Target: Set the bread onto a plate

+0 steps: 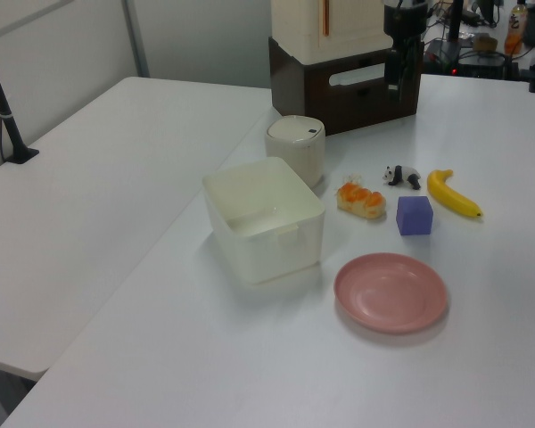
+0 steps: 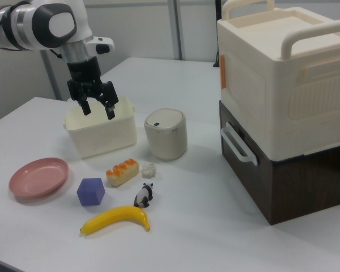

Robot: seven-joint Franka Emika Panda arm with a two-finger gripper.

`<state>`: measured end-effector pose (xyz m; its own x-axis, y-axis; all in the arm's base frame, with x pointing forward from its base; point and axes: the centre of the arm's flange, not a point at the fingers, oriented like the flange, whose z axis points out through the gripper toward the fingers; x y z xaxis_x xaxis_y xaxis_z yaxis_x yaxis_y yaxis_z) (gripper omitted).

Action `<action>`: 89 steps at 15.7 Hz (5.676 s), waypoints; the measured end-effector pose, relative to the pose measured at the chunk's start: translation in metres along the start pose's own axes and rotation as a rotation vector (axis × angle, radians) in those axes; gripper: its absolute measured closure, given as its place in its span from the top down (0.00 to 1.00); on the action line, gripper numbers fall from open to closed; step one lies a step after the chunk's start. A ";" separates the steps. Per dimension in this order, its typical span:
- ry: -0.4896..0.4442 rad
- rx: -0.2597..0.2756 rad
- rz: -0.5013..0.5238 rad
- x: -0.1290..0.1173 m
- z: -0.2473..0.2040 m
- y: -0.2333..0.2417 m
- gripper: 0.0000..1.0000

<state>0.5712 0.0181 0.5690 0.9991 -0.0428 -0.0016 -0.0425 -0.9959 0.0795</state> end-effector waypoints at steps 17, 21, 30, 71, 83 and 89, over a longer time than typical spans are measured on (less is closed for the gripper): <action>-0.002 0.002 0.005 0.000 0.001 0.001 1.00; -0.015 0.026 0.028 0.002 0.007 0.010 1.00; -0.054 0.038 0.042 0.024 0.054 0.014 1.00; -0.006 -0.046 0.147 0.035 0.142 -0.082 0.31; 0.016 -0.025 -0.147 -0.047 0.108 -0.276 0.32; -0.031 -0.010 -0.230 -0.079 0.124 -0.324 0.36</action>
<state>0.5059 0.3343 0.4193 0.9818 0.1827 -0.0515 0.1865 -0.9789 0.0832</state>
